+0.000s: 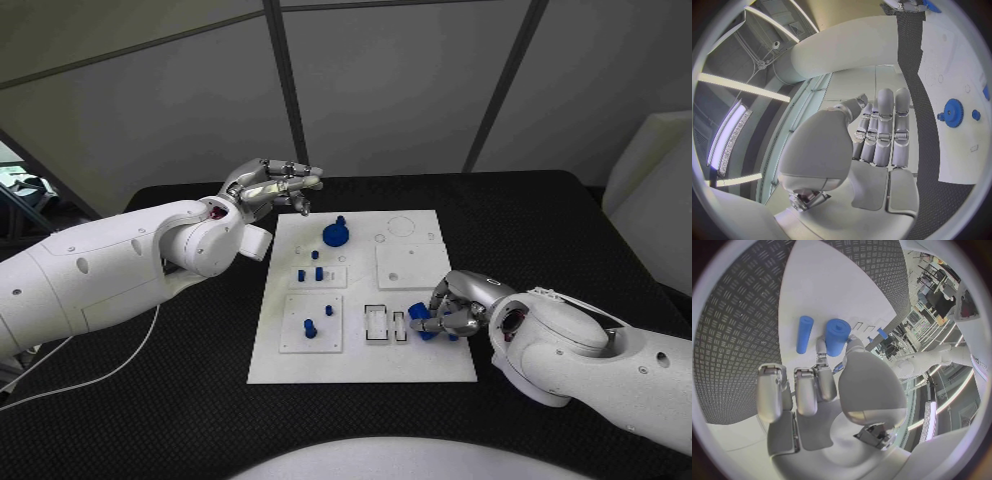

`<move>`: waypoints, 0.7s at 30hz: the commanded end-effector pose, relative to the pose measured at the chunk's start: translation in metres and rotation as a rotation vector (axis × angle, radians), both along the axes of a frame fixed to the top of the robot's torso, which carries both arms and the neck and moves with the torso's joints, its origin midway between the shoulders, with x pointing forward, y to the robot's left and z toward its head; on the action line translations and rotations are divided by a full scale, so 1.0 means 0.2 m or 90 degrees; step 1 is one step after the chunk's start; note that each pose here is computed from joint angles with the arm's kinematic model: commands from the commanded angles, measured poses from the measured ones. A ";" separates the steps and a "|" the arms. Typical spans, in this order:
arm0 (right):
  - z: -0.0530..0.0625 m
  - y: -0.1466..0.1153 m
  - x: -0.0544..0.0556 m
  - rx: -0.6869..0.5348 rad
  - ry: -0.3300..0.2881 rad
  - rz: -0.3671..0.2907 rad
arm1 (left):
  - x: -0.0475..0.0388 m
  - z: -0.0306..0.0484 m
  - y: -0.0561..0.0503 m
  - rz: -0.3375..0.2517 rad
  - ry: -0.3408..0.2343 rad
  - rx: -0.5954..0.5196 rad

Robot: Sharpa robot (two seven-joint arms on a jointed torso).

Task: Assemble the parts on the task board

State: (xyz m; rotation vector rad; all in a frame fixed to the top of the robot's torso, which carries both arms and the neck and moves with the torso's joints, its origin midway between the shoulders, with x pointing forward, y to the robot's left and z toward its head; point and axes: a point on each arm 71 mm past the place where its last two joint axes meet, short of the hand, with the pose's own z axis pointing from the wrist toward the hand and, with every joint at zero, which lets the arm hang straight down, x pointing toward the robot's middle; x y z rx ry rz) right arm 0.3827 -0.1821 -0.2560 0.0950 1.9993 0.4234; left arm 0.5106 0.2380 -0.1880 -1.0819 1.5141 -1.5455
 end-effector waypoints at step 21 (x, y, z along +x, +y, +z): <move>0.10 0.06 -0.08 0.178 -0.085 -0.048 | -0.005 0.010 0.00 -0.008 -0.003 -0.007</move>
